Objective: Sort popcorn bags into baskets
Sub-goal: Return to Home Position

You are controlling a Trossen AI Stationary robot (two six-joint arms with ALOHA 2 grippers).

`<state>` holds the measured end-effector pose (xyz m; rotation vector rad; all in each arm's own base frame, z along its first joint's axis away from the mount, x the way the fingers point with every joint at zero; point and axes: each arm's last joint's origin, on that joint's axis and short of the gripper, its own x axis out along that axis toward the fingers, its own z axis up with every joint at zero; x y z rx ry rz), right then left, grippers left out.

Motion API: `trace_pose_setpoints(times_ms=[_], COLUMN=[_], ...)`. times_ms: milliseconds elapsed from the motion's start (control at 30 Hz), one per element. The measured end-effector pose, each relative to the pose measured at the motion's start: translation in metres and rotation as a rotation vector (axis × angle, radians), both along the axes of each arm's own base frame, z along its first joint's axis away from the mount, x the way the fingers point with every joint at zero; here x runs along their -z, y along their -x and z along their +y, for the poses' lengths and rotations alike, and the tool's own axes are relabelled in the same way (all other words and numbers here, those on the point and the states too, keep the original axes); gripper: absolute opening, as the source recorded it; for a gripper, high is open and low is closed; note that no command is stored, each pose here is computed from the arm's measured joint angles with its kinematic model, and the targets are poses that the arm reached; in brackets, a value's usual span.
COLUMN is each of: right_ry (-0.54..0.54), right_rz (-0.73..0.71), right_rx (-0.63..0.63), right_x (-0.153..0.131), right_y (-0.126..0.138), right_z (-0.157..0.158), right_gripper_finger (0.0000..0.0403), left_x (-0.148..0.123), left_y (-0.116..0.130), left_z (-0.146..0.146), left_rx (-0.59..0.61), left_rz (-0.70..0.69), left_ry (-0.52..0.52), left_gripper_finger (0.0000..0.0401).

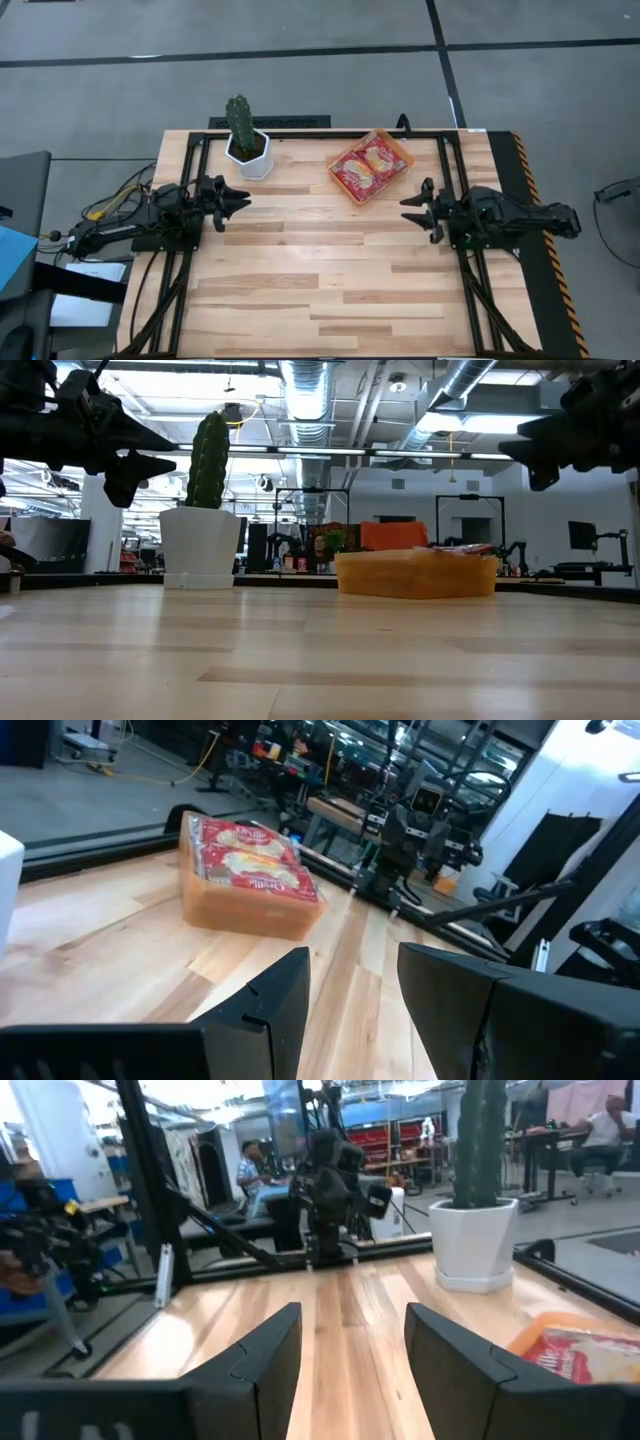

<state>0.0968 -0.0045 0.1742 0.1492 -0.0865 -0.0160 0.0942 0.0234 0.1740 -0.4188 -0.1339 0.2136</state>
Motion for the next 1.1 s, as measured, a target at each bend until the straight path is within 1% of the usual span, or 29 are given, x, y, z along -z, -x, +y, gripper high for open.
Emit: trace_pose_setpoints(times_ms=[100, 200, 400, 533, 700, 800, 1100], right_ry=[0.021, -0.001, -0.003, -0.031, -0.036, -0.037, -0.038], right_rz=[-0.007, 0.002, -0.016, 0.012, 0.045, 0.049, 0.056], right_rx=[0.026, 0.051, 0.095, 0.129, 0.14, 0.139, 0.139], right_x=[-0.001, 0.0, -0.001, 0.002, 0.005, 0.005, 0.006], right_y=[0.0, 0.001, 0.001, 0.001, 0.001, 0.001, 0.001], right_z=[-0.003, -0.006, -0.01, -0.013, -0.014, -0.014, -0.014], right_gripper_finger=[0.0198, 0.0198, 0.0205, 0.0207, 0.0207, 0.0203, 0.0195], left_x=[0.002, 0.006, 0.005, 0.005, 0.005, 0.005, 0.005], left_y=[0.0, 0.0, 0.0, 0.0, 0.0, 0.0, 0.0], left_z=[0.0, 0.001, 0.001, 0.002, 0.002, 0.001, 0.001], left_rx=[-0.003, -0.019, -0.03, -0.065, -0.072, -0.054, -0.054], left_rz=[0.02, 0.058, 0.07, 0.065, 0.064, 0.062, 0.064], left_ry=[0.002, 0.01, -0.053, -0.063, -0.058, -0.048, -0.054], left_gripper_finger=[0.0144, 0.0144, 0.0144, 0.0144, 0.0144, 0.0144, 0.0144])
